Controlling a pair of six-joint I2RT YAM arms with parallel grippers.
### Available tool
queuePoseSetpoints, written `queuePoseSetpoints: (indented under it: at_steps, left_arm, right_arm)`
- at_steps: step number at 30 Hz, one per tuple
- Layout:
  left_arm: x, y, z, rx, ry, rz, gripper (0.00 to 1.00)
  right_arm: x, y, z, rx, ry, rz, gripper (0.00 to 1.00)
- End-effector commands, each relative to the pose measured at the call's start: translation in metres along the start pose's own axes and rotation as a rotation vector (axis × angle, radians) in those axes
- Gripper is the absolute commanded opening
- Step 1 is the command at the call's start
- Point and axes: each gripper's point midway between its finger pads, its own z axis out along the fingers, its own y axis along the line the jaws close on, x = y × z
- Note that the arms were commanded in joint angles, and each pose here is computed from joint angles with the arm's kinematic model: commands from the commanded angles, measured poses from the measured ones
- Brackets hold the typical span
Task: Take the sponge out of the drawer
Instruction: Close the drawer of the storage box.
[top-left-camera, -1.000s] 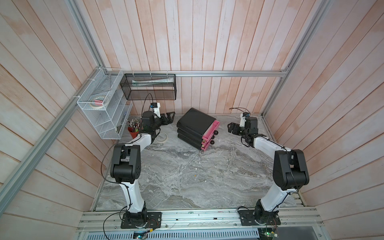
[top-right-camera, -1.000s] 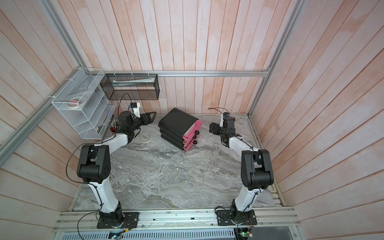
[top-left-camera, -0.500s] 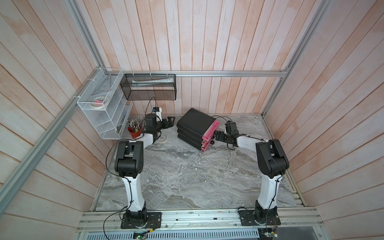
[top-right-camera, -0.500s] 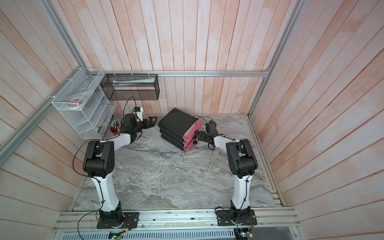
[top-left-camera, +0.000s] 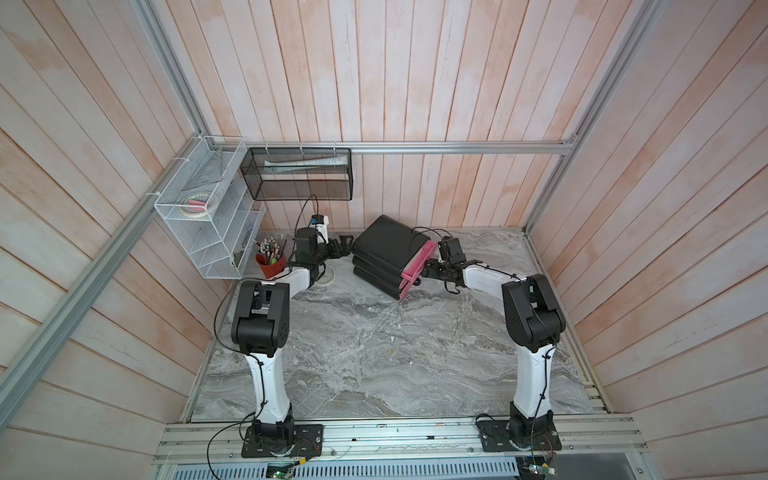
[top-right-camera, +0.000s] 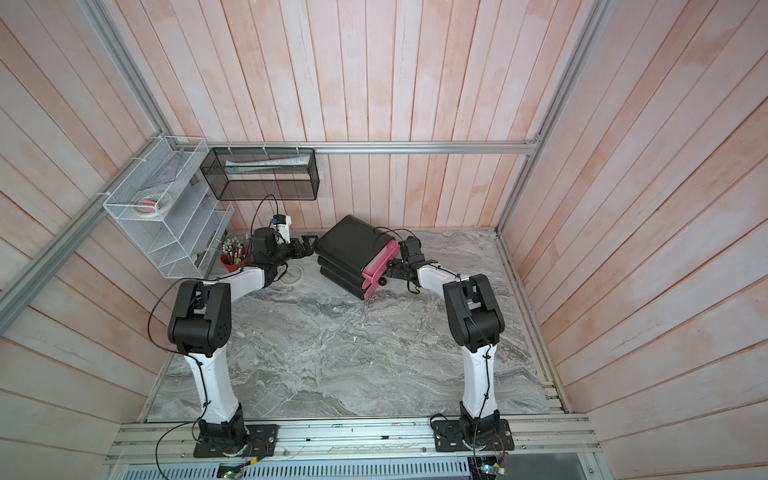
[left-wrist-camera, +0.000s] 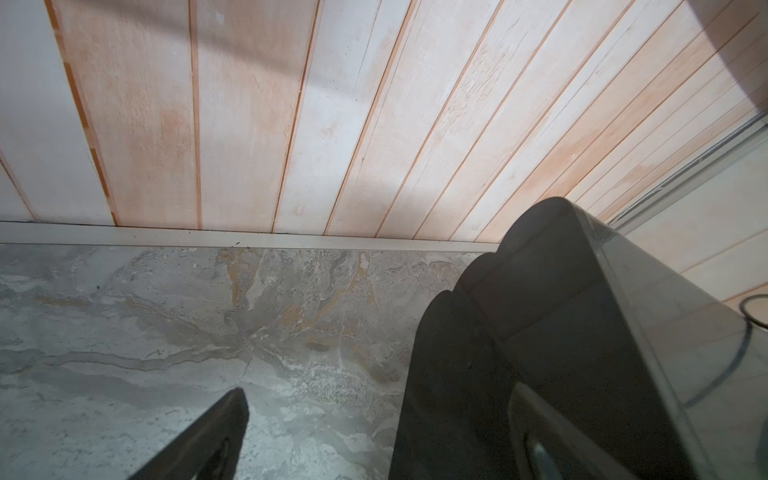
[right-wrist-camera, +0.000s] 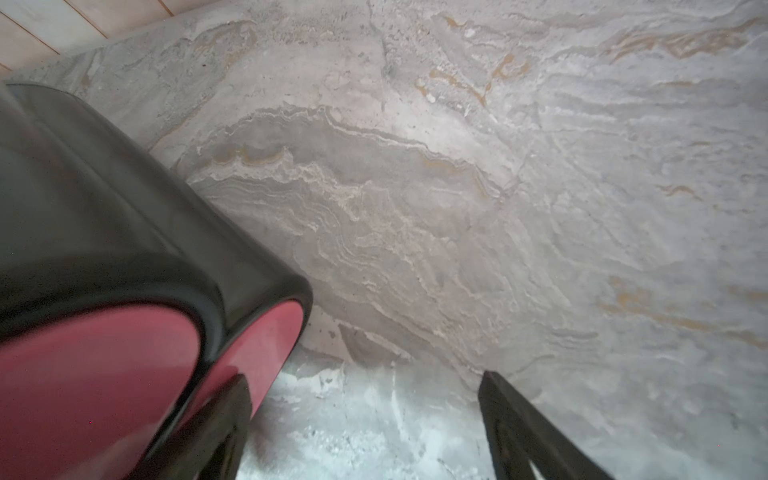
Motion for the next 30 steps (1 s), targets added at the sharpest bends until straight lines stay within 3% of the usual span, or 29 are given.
queuePoseSetpoints:
  at_steps: [1,8,15,22,30]
  left_arm:
    - [0.027,-0.025,0.008,0.057,0.059,0.028,1.0]
    - [0.023,-0.022,0.004,0.041,0.045,0.026,1.0]
    - [0.019,-0.021,0.01,0.051,0.041,0.032,1.0]
    - [0.015,-0.024,0.007,0.059,0.033,0.036,1.0]
    - [0.019,-0.022,0.007,0.056,0.039,0.038,1.0]
  right_arm:
    - [-0.022,0.014,-0.014,0.015,-0.074,-0.022,0.88]
    - [-0.011,-0.061,-0.037,0.159,-0.09,0.077,0.89]
    - [-0.035,-0.061,-0.068,0.105,-0.202,0.098,0.91]
    - [-0.049,-0.042,-0.028,0.106,-0.133,0.031,0.91]
    - [-0.041,-0.055,-0.005,0.348,-0.029,-0.125,0.9]
